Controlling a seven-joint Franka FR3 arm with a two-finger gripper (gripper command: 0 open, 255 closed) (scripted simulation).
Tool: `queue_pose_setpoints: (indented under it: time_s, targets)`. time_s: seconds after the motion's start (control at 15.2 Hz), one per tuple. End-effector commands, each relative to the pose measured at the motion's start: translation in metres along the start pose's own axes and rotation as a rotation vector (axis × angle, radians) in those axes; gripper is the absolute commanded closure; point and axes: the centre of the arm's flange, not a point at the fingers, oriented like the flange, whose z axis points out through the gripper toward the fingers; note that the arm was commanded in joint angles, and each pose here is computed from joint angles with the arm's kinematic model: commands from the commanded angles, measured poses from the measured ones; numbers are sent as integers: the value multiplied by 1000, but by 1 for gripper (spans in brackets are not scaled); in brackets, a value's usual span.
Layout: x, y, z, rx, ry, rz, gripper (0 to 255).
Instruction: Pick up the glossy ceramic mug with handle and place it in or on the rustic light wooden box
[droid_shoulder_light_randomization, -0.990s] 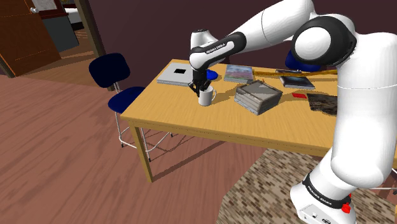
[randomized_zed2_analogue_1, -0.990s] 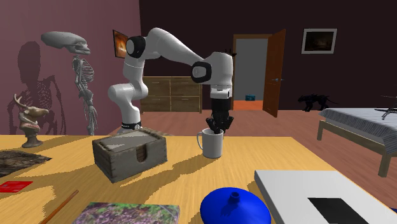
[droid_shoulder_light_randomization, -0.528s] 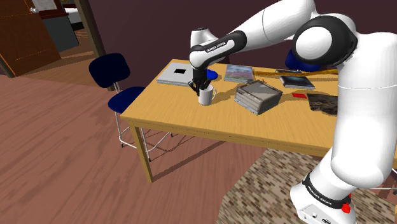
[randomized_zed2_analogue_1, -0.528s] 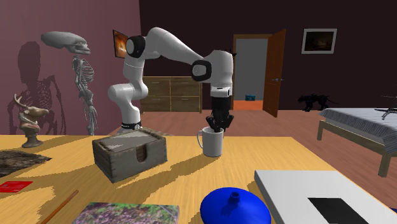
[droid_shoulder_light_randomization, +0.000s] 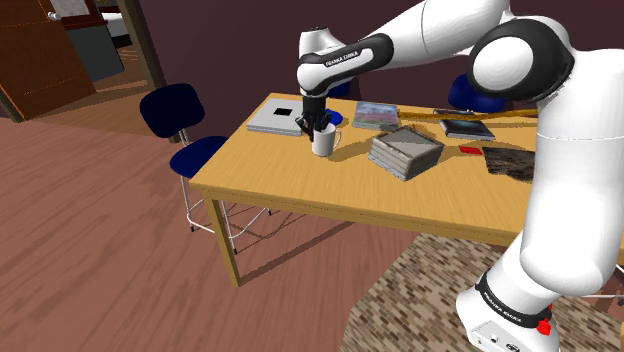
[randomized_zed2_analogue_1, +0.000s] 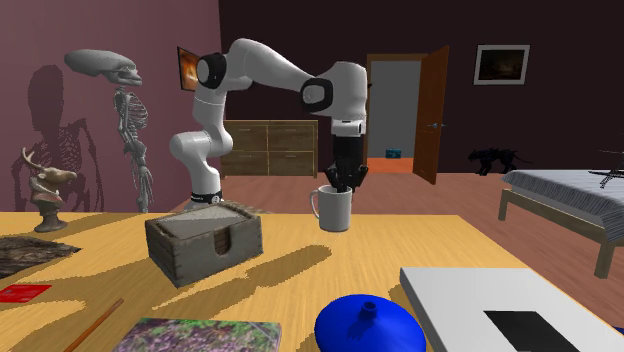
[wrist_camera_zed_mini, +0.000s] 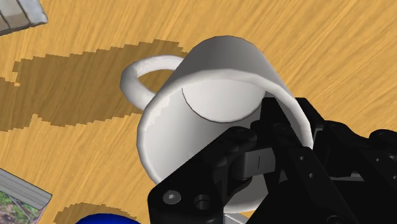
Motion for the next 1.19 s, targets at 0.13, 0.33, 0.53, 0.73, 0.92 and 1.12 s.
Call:
queue_pose_setpoints:
  time_s: [0.13,0.33,0.53,0.73,0.92,1.12]
  targets:
    - [1,2,-22,0,0,0,255]
    - [2,3,-38,0,0,0,255]
    - [3,4,-54,0,0,0,255]
    - [3,5,-69,0,0,0,255]
    - [4,6,-85,0,0,0,255]
    - [5,6,-101,0,0,0,255]
